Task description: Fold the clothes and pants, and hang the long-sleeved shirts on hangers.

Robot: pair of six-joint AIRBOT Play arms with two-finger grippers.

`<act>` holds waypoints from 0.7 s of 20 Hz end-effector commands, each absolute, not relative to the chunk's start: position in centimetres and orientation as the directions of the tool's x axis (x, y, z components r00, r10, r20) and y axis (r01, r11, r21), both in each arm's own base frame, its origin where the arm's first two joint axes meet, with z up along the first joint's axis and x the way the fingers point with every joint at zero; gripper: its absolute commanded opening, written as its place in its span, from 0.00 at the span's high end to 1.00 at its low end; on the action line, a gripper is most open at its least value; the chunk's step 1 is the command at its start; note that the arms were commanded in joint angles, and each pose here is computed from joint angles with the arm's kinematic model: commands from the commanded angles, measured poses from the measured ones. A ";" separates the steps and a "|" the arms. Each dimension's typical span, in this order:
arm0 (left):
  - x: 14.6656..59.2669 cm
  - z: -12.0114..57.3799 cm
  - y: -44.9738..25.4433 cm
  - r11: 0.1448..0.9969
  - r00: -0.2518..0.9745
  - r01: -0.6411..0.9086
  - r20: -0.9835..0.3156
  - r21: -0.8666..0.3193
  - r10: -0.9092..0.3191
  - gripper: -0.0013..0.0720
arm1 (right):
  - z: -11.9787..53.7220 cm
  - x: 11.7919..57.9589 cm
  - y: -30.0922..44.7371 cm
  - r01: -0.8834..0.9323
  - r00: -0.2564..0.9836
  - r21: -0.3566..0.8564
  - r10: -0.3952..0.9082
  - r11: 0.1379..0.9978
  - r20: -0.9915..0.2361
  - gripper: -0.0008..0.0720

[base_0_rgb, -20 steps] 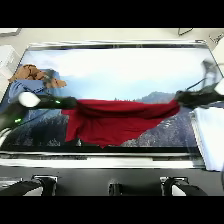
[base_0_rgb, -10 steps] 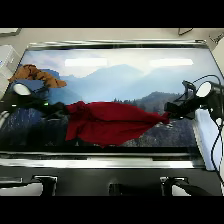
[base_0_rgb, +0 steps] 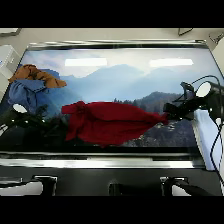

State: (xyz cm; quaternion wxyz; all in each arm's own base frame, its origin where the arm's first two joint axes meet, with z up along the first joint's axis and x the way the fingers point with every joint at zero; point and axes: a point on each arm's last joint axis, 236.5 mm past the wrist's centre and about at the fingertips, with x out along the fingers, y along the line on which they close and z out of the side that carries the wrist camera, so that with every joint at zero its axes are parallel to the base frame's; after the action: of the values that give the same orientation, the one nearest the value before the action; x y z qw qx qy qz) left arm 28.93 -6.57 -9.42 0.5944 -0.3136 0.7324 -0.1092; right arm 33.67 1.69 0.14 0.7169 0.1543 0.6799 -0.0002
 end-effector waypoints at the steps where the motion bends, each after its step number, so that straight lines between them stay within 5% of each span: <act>1: 28.7 -10.9 -9.2 0.769 -0.094 -0.308 -0.787 -0.560 -0.610 0.02 | 0.1 33.5 1.9 0.212 0.070 0.227 0.217 0.951 -0.974 0.94; 2: 28.9 -11.0 -9.9 0.773 -0.089 -0.297 -0.790 -0.561 -0.607 0.03 | 0.2 33.4 2.0 0.212 0.063 0.231 0.223 0.949 -0.973 0.94; 5: 29.7 -11.2 -11.5 0.776 -0.065 -0.307 -0.801 -0.551 -0.595 0.43 | 0.3 33.0 2.7 0.215 0.046 0.256 0.253 0.942 -0.967 0.94; 6: 29.9 -10.9 -12.1 0.768 -0.063 -0.302 -0.792 -0.565 -0.607 0.77 | 0.4 32.9 3.0 0.208 0.042 0.267 0.264 0.941 -0.964 0.94; 7: 30.3 -10.0 -12.7 0.760 -0.058 -0.261 -0.776 -0.596 -0.628 0.95 | 0.6 33.0 3.2 0.182 0.050 0.277 0.272 0.944 -0.961 0.94; 10: 35.5 -2.0 -13.0 0.757 0.131 -0.049 -0.756 -0.651 -0.641 0.95 | 4.9 35.5 2.8 0.101 0.190 0.274 0.252 0.956 -0.949 0.94; 12: 40.4 10.5 -12.1 0.778 0.404 0.178 -0.676 -0.602 -0.616 0.95 | 13.2 40.0 1.3 0.050 0.476 0.231 0.181 0.972 -0.861 0.94; 14: 42.4 27.0 -10.5 0.812 0.691 0.355 -0.455 -0.464 -0.562 0.95 | 27.3 43.3 -0.8 0.023 0.812 0.154 0.071 0.988 -0.579 0.94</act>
State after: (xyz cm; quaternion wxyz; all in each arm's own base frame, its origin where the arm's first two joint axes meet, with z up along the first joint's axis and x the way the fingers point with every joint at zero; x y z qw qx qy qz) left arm 40.60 -11.59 8.80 0.7971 -0.2346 0.5059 -0.2315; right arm 39.77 1.41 12.81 0.8462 0.1197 0.5181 0.0360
